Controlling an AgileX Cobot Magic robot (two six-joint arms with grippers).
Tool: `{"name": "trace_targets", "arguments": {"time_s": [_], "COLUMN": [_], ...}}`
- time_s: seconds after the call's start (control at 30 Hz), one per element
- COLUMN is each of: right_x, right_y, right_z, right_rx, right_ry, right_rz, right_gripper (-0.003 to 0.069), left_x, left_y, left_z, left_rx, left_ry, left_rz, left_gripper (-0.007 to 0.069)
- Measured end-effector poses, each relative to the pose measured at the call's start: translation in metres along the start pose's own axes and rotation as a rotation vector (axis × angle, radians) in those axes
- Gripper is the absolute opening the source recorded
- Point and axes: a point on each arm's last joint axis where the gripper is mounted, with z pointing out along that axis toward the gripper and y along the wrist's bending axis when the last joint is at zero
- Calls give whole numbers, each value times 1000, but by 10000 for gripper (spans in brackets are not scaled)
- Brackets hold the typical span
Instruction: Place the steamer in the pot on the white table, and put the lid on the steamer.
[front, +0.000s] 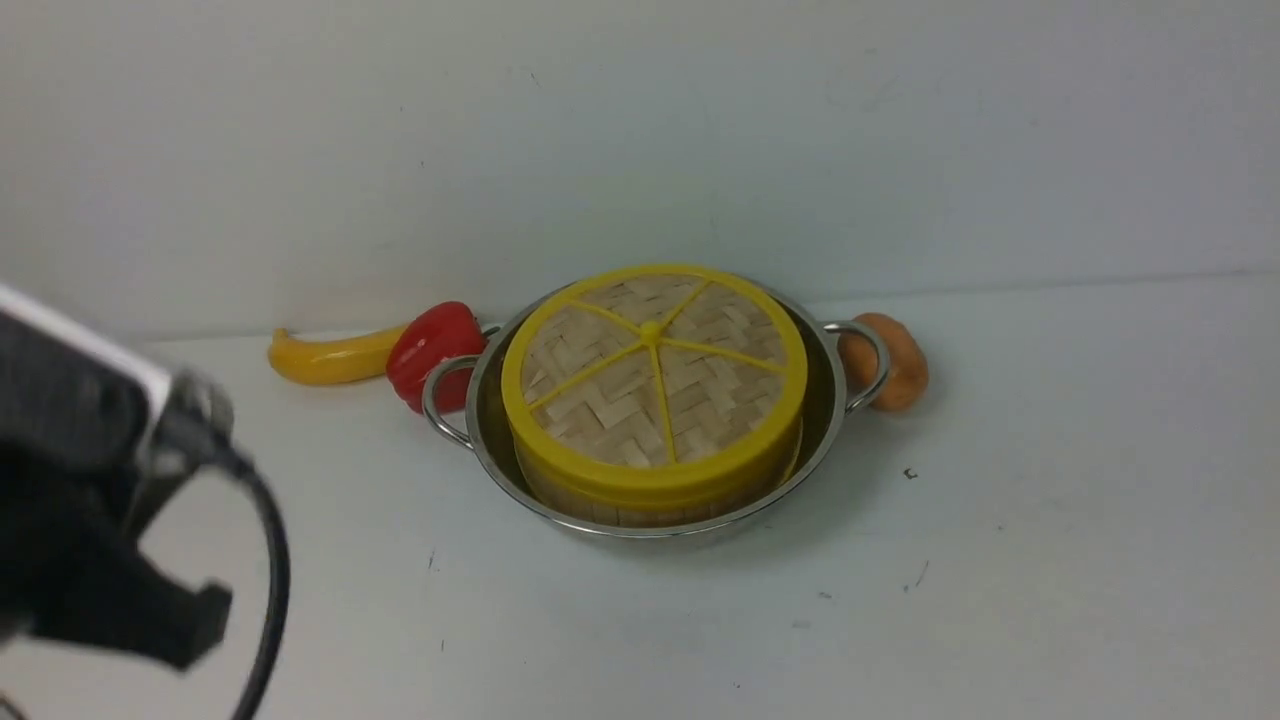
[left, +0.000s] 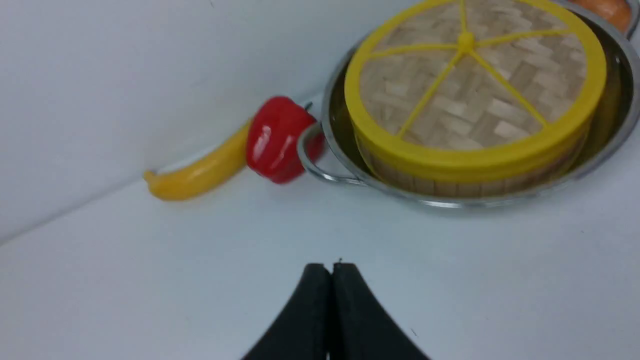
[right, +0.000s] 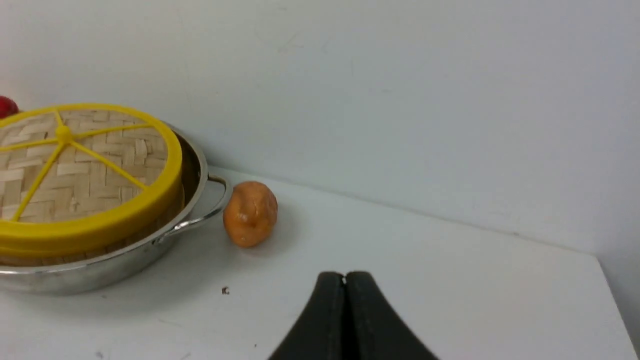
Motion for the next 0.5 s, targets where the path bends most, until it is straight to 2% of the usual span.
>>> {"name": "trace_targets", "arguments": {"time_s": [0.13, 0.33, 0.5], "right_x": [-1, -3, -3], "right_y": [1, 1, 1], "right_z": [2, 2, 2], "right_rx": [-4, -6, -7], "right_ry": [-51, -62, -63], "right_rz": [7, 13, 14], "right_gripper": [1, 19, 42], "left_x": [37, 39, 48], "left_y": [-6, -5, -6], "left_z": [-22, -60, -65], "left_rx": [-3, -5, 4], "left_ry": [-150, -382, -338], "left_rz": [-102, -186, -226], "left_gripper": [-21, -12, -2]}}
